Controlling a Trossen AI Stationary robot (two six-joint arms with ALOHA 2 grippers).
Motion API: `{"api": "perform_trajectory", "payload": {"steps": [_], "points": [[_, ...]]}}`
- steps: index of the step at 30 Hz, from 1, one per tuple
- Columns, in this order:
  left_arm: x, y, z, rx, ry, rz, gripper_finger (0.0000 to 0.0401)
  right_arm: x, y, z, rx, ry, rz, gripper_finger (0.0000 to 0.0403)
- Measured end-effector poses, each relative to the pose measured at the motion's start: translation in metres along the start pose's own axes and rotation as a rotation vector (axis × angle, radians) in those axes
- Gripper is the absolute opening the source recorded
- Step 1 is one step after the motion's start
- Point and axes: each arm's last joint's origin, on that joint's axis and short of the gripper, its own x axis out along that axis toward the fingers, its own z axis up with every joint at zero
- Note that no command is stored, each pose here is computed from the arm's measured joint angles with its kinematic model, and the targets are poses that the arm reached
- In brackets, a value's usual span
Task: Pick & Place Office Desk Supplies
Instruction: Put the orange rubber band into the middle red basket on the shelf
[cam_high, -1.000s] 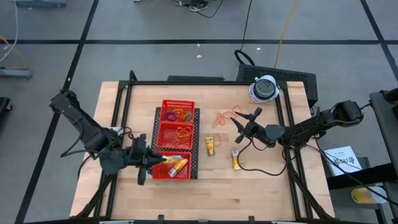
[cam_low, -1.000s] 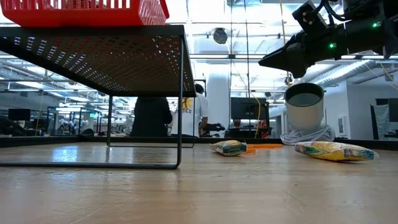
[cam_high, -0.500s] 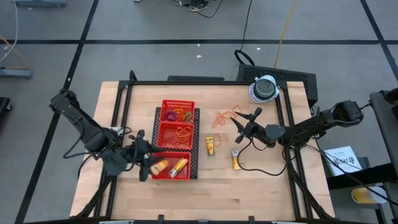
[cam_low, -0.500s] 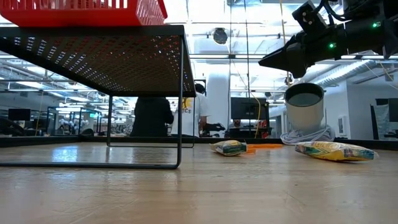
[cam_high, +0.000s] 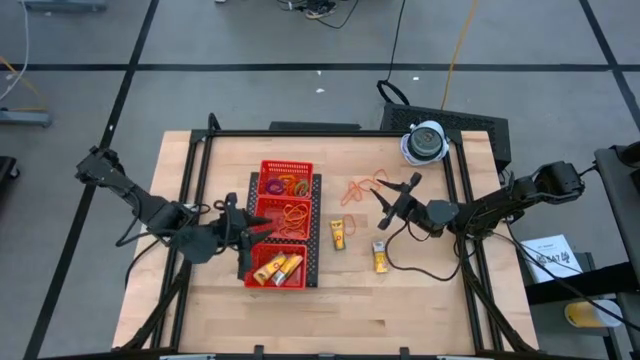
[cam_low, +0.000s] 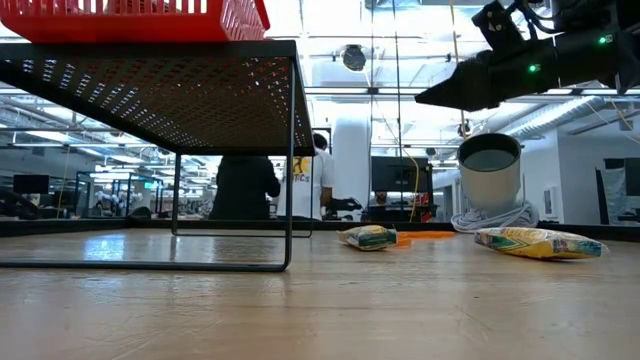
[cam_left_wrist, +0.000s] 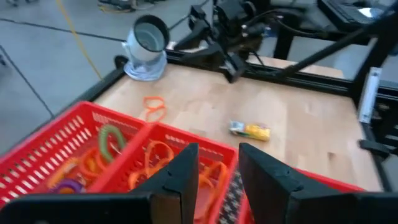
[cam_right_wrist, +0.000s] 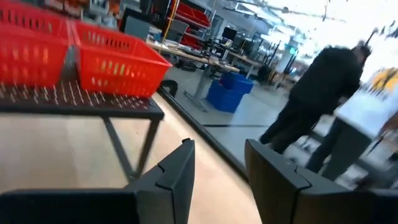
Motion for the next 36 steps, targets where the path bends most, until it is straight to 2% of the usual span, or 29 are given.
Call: {"api": "perform_trajectory", "payload": {"steps": [2, 5, 7, 10, 15, 18, 21, 25, 30, 36], "points": [[0.004, 0.005, 0.002, 0.015, -0.003, 0.027, 0.0124, 0.0, 0.0, 0.0, 0.071, -0.006, 0.035, 0.0132], [0.011, 0.013, 0.005, 0.038, 0.002, 0.076, 0.0124, 0.003, 0.0, -0.004, 0.126, 0.008, 0.165, 0.0132], [0.015, 0.019, 0.005, 0.059, 0.02, 0.107, 0.0124, 0.009, -0.002, -0.008, 0.176, 0.065, 0.225, 0.0132], [0.021, 0.028, 0.003, 0.071, 0.046, 0.152, 0.0124, 0.019, -0.009, -0.018, 0.245, 0.192, 0.233, 0.0132], [0.025, 0.041, -0.002, 0.048, 0.031, 0.191, 0.0124, 0.032, -0.028, -0.037, 0.331, 0.395, 0.173, 0.0132], [0.014, 0.053, -0.001, -0.002, -0.041, 0.179, 0.0124, 0.037, -0.042, -0.049, 0.39, 0.5, 0.101, 0.0132], [0.004, 0.069, -0.011, -0.033, -0.092, 0.182, 0.0124, 0.042, -0.06, -0.06, 0.442, 0.578, -0.001, 0.0132], [-0.007, 0.09, -0.028, -0.128, -0.209, 0.18, 0.0124, 0.045, -0.078, -0.071, 0.449, 0.637, -0.094, 0.0132], [-0.009, 0.106, -0.052, -0.219, -0.318, 0.155, 0.0124, 0.052, -0.087, -0.085, 0.479, 0.691, -0.094, 0.0132], [-0.006, 0.113, -0.064, -0.27, -0.375, 0.148, 0.0124, 0.058, -0.083, -0.107, 0.463, 0.778, -0.102, 0.0132]]}}
